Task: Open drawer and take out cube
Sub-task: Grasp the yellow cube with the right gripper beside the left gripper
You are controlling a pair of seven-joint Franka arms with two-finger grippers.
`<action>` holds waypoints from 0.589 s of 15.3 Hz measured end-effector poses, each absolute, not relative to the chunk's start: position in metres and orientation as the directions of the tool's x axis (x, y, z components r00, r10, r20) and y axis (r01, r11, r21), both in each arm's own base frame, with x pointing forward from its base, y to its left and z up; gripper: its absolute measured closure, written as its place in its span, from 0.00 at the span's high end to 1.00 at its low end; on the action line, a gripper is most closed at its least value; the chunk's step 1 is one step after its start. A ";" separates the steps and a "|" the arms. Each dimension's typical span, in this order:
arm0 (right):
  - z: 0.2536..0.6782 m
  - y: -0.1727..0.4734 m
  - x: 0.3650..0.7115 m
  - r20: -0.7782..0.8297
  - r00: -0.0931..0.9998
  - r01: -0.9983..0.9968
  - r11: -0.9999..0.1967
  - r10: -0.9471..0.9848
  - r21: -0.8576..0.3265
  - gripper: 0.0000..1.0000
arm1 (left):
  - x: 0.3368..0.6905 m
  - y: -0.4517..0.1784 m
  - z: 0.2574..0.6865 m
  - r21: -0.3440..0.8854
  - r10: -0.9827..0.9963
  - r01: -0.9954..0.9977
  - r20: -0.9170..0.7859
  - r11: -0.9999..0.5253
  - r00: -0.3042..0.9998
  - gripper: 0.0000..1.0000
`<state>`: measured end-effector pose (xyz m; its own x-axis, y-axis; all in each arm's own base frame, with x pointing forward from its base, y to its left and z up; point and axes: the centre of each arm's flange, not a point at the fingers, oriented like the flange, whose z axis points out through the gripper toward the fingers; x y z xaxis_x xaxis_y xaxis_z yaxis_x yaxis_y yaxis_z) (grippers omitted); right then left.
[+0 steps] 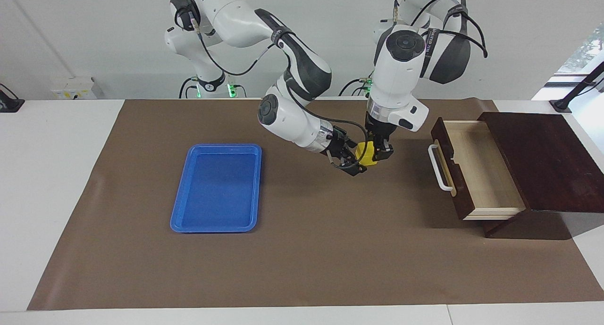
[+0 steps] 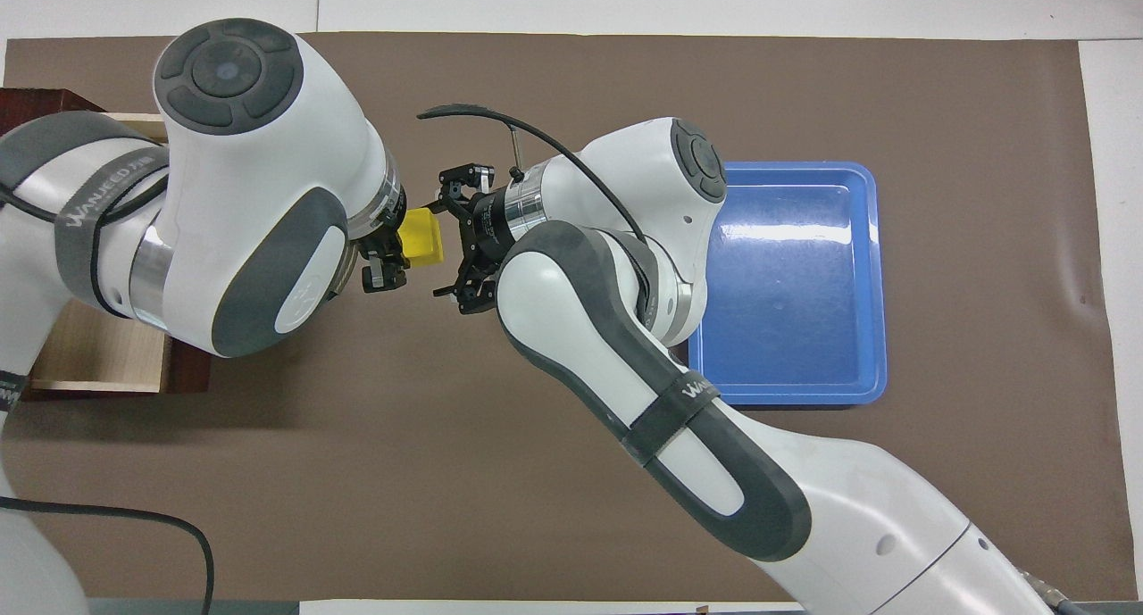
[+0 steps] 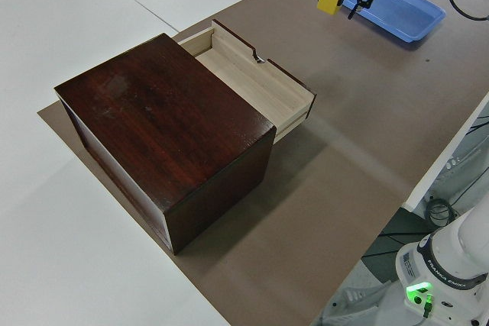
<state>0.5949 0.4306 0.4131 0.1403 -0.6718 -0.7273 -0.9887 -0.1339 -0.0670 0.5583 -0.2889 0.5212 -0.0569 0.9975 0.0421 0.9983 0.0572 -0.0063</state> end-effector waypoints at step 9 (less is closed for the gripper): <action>0.418 0.444 0.587 -0.732 0.112 -0.992 -0.119 -0.673 -0.042 1.00 | 0.558 -0.289 0.521 -0.006 0.997 0.998 0.042 0.058 -0.057 0.55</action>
<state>0.5870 0.4436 0.4180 0.1120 -0.6725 -0.7315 -0.9920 -0.1194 -0.0422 0.5581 -0.2892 0.5210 -0.0573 0.9975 0.0422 0.9983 0.0576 -0.0065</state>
